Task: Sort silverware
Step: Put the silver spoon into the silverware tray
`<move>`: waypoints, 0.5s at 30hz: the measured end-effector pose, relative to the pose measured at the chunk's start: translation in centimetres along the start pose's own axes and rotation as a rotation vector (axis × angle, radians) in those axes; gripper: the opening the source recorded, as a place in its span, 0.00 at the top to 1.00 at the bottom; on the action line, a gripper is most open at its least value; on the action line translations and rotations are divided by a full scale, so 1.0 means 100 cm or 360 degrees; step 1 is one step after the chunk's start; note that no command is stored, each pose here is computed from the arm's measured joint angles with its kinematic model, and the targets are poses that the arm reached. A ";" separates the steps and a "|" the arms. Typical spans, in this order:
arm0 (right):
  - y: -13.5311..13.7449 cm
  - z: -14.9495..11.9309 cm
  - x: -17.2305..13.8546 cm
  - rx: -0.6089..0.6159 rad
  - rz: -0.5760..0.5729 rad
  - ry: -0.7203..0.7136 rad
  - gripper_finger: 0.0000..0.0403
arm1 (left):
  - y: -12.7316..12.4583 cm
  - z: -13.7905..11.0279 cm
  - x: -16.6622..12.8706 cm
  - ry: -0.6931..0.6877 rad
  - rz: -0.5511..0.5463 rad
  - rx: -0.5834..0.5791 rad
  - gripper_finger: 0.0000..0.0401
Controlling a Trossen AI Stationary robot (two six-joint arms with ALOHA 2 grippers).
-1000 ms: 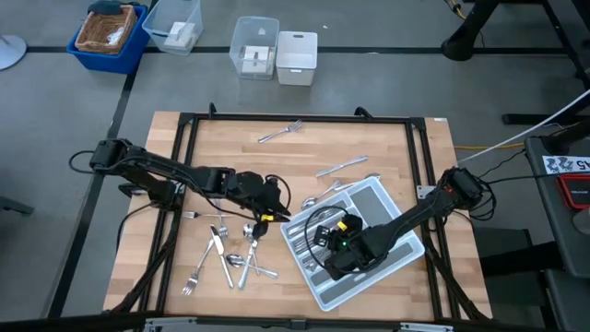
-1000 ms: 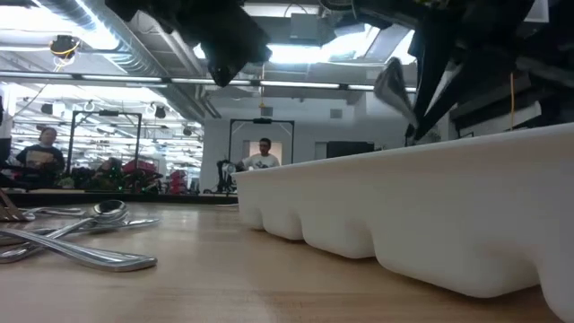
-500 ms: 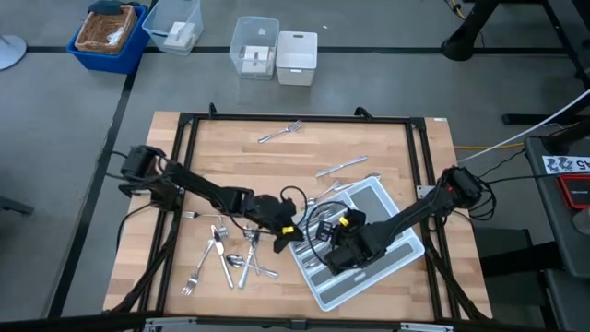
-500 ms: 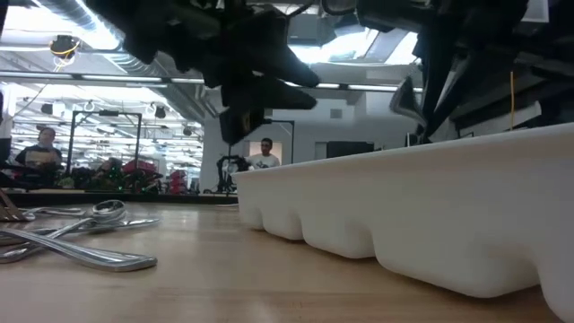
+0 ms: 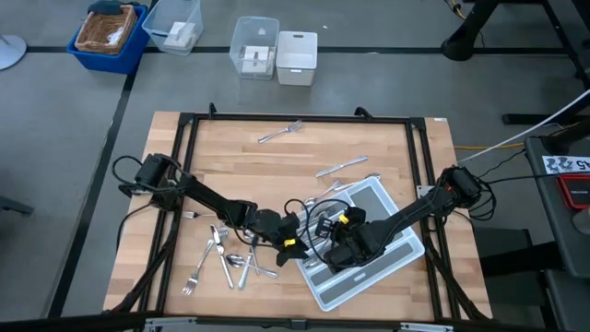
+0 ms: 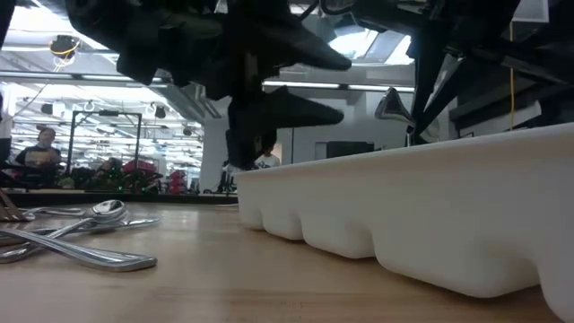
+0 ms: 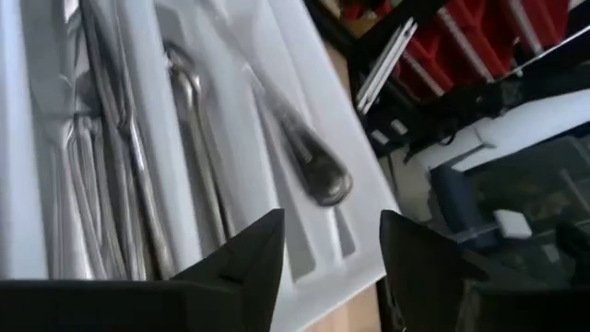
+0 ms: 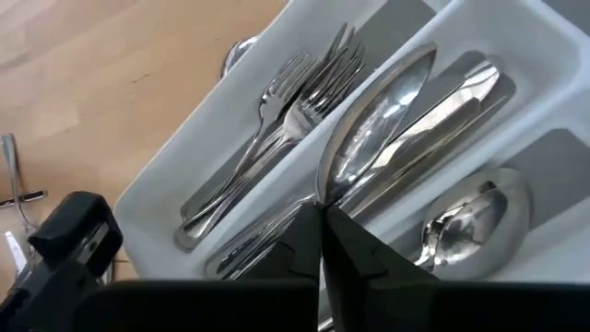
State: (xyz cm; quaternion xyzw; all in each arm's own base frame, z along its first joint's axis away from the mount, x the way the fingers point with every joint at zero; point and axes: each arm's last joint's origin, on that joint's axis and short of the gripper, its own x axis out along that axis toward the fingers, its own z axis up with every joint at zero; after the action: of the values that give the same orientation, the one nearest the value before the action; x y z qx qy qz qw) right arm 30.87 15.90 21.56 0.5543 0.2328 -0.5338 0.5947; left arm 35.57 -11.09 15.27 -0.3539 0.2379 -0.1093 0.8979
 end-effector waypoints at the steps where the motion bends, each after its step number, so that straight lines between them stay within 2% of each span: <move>1: 0.000 0.000 0.000 0.0001 0.0008 -0.0007 0.99 | -0.001 0.001 0.000 -0.0031 -0.0013 0.0010 0.57; 3: 0.001 0.000 0.000 0.0001 0.0033 -0.0030 0.99 | -0.002 0.004 0.000 -0.0109 -0.0001 0.0041 0.55; 8: 0.003 0.002 0.001 0.0016 0.0086 -0.0081 0.99 | 0.001 0.007 -0.001 -0.0257 0.0167 0.0128 0.56; 15: 0.008 0.003 0.001 0.0044 0.0252 -0.0201 0.99 | 0.001 0.008 -0.001 -0.0295 0.0203 0.0167 0.55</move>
State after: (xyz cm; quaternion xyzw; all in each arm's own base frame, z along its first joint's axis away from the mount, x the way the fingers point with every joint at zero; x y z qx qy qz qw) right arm 31.48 15.42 21.92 0.5443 0.1430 -0.5222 0.6408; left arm 35.93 -10.50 15.75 -0.2991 0.1699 -0.0311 0.9384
